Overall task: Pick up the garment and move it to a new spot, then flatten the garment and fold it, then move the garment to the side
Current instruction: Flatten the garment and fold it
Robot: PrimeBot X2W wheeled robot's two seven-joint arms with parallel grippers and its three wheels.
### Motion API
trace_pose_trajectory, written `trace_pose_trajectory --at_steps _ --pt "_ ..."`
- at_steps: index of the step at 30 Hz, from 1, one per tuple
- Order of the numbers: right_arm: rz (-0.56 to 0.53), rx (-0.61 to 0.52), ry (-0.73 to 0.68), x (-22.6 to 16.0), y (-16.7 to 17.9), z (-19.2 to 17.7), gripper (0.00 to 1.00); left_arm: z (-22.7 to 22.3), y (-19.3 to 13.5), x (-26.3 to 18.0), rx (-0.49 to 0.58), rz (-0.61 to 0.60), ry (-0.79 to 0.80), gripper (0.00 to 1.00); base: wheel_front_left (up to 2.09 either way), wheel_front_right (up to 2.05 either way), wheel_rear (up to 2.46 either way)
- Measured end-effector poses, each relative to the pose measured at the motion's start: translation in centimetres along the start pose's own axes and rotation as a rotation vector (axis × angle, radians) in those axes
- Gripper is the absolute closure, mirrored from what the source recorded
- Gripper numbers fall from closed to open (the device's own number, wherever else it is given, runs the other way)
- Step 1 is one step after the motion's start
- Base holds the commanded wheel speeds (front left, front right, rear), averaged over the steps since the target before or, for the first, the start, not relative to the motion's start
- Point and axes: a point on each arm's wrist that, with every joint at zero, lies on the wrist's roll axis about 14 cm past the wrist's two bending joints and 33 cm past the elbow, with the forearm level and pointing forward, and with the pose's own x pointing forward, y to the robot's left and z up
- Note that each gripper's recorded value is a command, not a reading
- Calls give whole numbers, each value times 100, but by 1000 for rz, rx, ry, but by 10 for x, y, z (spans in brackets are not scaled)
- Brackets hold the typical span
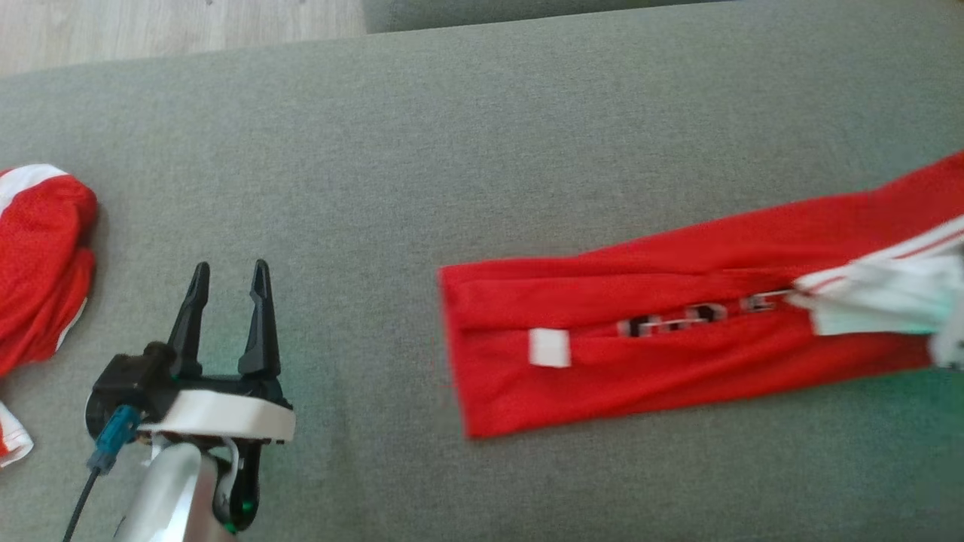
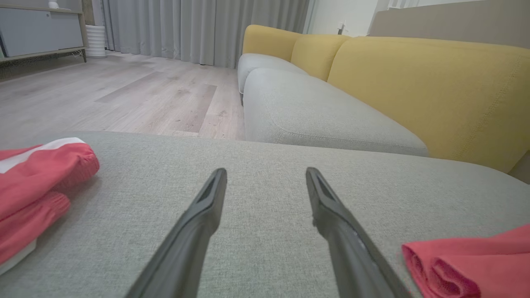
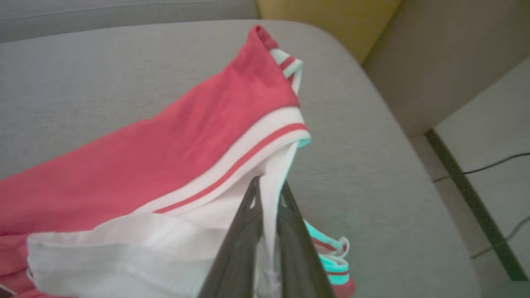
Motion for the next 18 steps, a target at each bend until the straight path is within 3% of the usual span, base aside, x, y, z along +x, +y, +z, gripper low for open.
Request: trace_pose_trajectory --at_steps 4,8,11,18 --pt "-90 7 -9 -15 -34 4 100 2 -2 0 0 -5 -5 0 0 0 0" --pt "-101 4 22 -28 -36 -4 100 5 -3 -2 1 -6 -14 0 0 0 0" --pt "-41 6 16 -38 -12 -4 100 8 -3 -5 2 -6 -22 0 0 0 0" --pt "266 -26 -95 -68 97 19 100 14 -3 -11 4 -1 -35 0 0 0 0"
